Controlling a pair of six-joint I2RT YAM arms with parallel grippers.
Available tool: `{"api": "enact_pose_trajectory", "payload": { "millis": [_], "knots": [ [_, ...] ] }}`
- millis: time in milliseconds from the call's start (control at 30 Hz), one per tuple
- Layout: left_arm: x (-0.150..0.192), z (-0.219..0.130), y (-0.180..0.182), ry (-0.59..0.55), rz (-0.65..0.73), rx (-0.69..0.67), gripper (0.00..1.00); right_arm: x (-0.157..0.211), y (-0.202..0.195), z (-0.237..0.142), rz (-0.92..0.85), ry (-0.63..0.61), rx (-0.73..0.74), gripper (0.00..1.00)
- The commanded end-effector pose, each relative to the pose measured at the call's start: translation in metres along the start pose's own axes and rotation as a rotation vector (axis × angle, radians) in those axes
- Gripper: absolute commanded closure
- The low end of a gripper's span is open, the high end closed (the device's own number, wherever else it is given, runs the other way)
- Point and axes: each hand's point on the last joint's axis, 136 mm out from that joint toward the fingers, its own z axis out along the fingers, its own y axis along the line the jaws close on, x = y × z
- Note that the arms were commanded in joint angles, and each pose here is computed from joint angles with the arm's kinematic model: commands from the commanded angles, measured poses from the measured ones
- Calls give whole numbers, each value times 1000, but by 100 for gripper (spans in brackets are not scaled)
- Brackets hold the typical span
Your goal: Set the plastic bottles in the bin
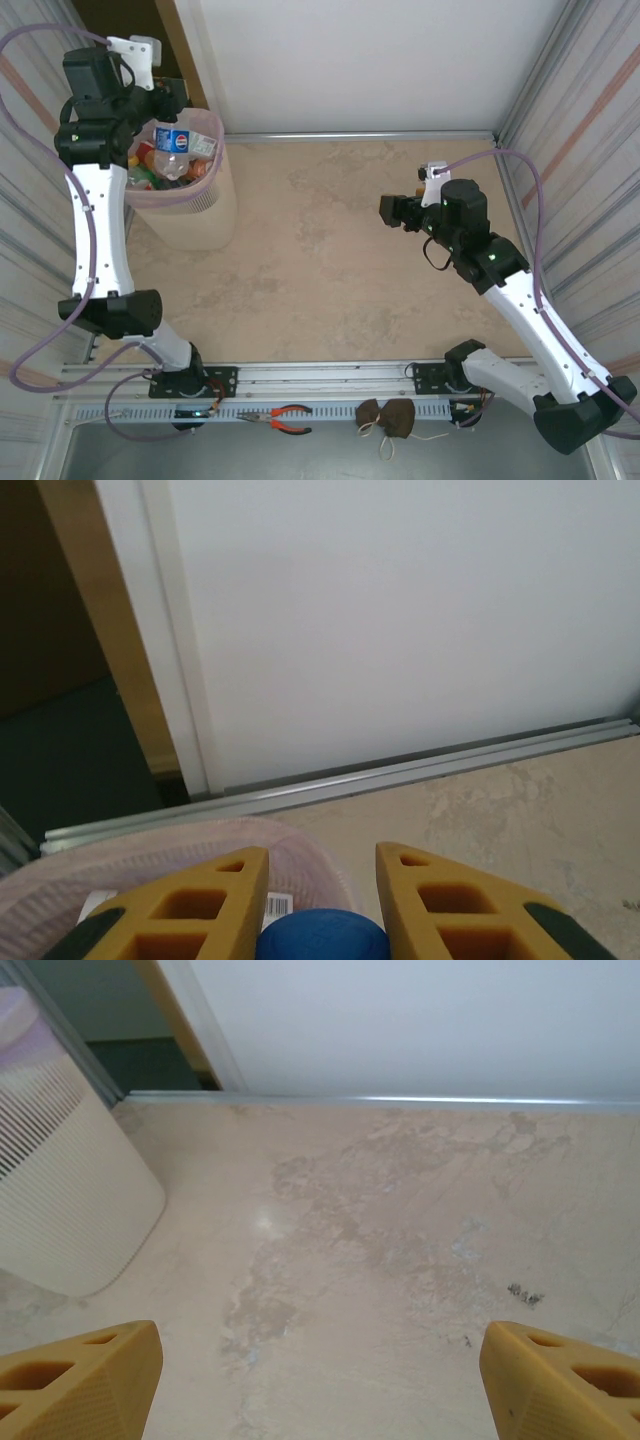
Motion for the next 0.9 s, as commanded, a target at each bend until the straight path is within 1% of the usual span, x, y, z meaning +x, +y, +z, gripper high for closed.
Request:
{"api": "enact_pose_trajectory", "payload": {
  "millis": [0, 133, 267, 500, 633, 767, 833, 867],
  "knots": [
    [28, 21, 12, 70, -84, 23, 85, -1, 3, 3, 6, -10, -15, 18],
    [59, 46, 22, 126, -135, 38, 86, 0, 3, 4, 8, -6, -18, 18],
    [85, 67, 21, 176, -180, 84, 89, 0, 2, 4, 7, -4, -15, 18],
    [127, 96, 12, 275, -180, 123, 89, -1, 1, 5, 8, -3, -11, 18],
    [139, 106, 10, 299, -193, 148, 88, -1, 2, 6, 8, 1, -15, 18],
    [151, 117, 7, 327, -201, 158, 82, -2, 2, 6, 8, -1, -16, 18],
    [156, 121, 5, 341, -215, 170, 76, -3, 3, 6, 9, -3, -21, 18],
    [158, 122, 3, 345, -219, 174, 71, -4, 3, 6, 9, -3, -21, 18]
  ]
}}
